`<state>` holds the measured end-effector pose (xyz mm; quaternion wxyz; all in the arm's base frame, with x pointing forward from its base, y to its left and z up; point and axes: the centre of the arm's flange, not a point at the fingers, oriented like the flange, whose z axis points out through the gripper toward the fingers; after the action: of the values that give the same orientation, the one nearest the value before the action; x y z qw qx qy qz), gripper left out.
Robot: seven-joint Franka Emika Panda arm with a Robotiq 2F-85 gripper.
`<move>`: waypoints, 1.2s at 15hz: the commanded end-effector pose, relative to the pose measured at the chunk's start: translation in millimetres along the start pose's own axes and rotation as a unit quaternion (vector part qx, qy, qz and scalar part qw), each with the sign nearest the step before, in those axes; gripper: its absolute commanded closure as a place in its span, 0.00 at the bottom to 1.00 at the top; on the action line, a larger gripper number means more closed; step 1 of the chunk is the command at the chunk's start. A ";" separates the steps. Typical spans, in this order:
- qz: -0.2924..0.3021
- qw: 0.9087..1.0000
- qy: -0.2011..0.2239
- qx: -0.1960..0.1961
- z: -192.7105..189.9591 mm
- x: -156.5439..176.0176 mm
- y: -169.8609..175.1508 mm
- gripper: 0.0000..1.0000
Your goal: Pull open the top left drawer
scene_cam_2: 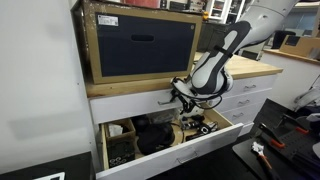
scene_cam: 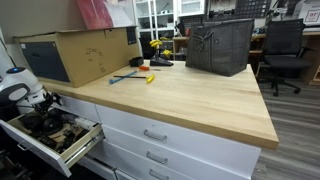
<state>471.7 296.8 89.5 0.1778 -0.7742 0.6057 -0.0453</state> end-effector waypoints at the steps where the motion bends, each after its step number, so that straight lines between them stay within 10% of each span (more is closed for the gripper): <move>1: -0.006 0.997 -0.041 -0.062 18.8 -43.9 47.7 0.00; 18: 0.026 0.994 -0.087 -0.052 -14.7 -50.1 82.5 0.00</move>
<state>443.2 291.1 86.3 0.2105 -0.7413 0.6372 -0.0015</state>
